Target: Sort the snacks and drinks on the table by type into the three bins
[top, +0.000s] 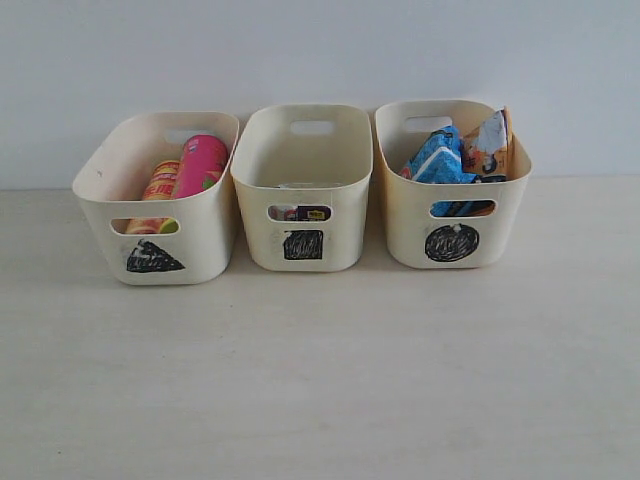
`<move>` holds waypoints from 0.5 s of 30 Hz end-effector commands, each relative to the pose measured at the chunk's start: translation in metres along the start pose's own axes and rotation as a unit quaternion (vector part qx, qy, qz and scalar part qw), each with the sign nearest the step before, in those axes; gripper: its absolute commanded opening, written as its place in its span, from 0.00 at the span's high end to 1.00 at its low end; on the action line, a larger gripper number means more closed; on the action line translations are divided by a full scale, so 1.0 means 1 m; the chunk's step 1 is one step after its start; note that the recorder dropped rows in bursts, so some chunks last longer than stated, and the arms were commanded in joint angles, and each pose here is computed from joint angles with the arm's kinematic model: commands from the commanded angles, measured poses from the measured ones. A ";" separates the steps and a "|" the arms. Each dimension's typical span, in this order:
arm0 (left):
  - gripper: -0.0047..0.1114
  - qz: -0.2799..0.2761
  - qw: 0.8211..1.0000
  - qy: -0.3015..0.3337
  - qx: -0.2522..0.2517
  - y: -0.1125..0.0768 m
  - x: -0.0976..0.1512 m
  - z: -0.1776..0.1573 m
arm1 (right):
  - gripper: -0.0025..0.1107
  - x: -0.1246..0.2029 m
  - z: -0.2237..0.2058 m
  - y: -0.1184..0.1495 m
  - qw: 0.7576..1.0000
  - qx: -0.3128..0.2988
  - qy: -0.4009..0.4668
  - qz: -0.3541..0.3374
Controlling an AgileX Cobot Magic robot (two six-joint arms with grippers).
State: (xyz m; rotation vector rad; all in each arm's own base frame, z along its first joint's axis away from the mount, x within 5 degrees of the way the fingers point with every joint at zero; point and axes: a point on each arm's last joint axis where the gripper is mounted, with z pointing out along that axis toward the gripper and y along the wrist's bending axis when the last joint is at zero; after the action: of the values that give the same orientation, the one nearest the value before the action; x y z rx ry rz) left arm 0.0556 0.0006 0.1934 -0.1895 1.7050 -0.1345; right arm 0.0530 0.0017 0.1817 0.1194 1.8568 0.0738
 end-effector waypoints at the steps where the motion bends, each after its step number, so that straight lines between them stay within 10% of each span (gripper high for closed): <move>1: 0.92 0.001 1.000 0.001 -0.001 0.000 0.001 0.000 | 0.98 -0.001 0.000 0.000 0.999 -0.012 -0.018 -0.027; 15: 0.92 0.001 1.000 0.001 -0.001 0.000 0.001 0.000 | 0.98 -0.001 0.000 -0.001 0.998 -0.009 -0.017 -0.056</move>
State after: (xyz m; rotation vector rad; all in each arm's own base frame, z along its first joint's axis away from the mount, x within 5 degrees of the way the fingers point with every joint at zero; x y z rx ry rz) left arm 0.0556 0.0006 0.1934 -0.1895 1.7050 -0.1345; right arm 0.0535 0.0012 0.1828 0.0058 1.8367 0.0187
